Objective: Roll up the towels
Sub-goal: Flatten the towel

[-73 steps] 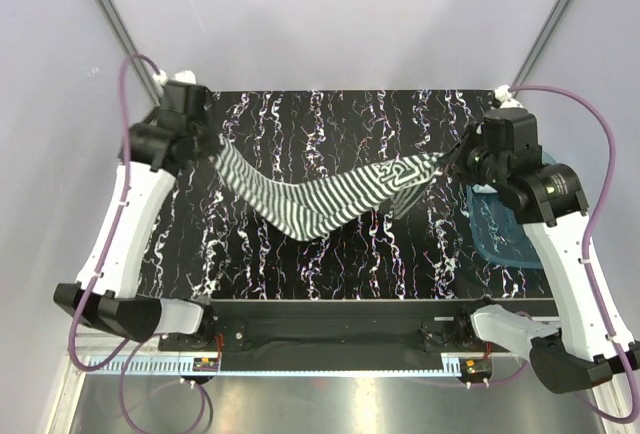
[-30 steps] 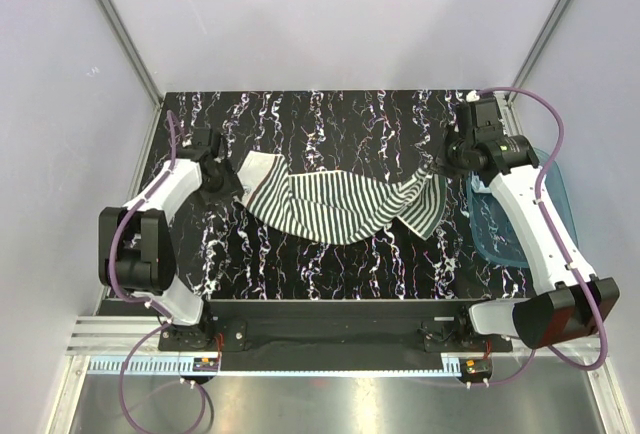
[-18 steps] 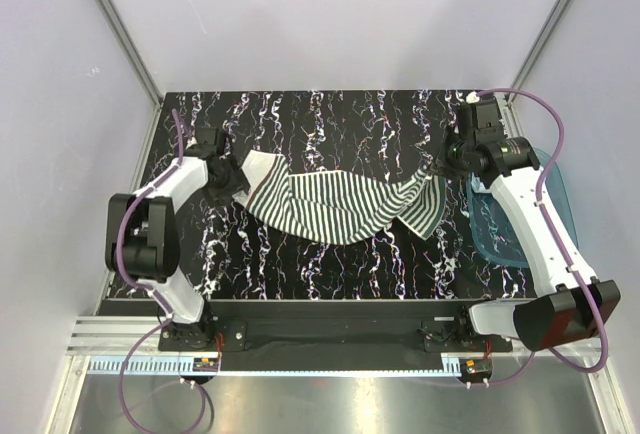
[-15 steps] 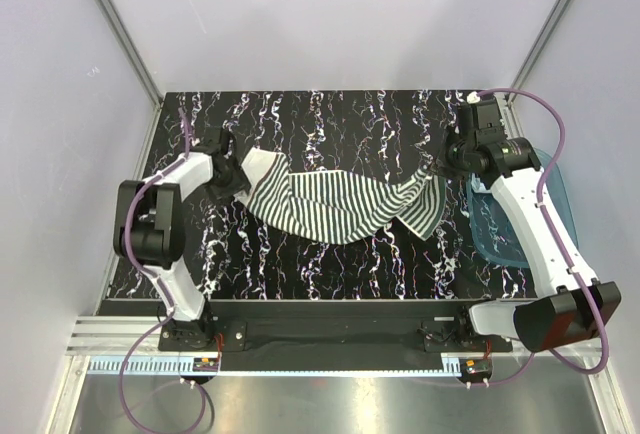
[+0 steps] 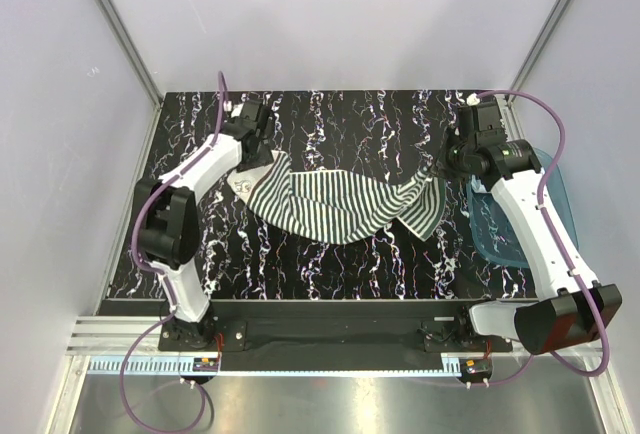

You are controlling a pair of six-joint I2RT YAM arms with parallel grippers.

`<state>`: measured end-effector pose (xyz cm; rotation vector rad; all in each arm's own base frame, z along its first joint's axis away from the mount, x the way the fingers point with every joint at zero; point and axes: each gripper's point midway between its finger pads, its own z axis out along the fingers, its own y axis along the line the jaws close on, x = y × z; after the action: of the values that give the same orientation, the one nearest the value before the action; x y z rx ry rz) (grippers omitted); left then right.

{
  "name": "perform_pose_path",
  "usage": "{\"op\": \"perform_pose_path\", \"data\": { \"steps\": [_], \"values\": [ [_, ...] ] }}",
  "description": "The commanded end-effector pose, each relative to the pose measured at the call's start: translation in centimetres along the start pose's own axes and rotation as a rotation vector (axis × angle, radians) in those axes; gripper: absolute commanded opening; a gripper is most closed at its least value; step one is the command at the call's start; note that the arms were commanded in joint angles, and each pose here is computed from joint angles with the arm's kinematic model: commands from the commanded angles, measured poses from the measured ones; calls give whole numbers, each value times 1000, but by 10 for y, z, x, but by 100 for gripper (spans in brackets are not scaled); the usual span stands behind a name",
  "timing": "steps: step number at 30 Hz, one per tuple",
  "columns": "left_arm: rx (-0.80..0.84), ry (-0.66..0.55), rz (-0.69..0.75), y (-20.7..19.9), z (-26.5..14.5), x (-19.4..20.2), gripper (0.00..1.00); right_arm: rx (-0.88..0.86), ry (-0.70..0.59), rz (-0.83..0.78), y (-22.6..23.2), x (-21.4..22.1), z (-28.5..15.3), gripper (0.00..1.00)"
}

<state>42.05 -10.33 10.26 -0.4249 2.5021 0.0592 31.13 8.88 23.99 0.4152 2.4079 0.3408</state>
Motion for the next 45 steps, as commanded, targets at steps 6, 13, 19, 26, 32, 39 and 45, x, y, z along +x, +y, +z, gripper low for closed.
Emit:
{"op": "perform_pose_path", "data": {
  "steps": [6, 13, 19, 26, 32, 39, 45],
  "values": [
    [86, -7, -196, 49, 7, -2, 90, -55, -24, -21, 7, -2, -6, 0],
    [212, 0, -318, 58, 38, 6, 89, -57, -4, -26, 5, 4, 0, 0],
    [230, -9, -359, 56, 55, 4, 86, -56, 6, -34, 5, 5, 0, 0],
    [259, -71, -391, 52, 56, -8, 83, -52, 17, -34, 4, 6, 3, 0],
    [259, -34, -395, 46, 72, -8, 73, -66, 37, -33, 9, 7, 10, 0],
    [244, -83, -393, 51, 62, -20, 21, -58, 40, -30, 7, 7, 16, 0],
    [125, -153, -296, 69, 16, -47, 15, -73, 50, -31, 10, 10, 17, 0]
  ]
}}
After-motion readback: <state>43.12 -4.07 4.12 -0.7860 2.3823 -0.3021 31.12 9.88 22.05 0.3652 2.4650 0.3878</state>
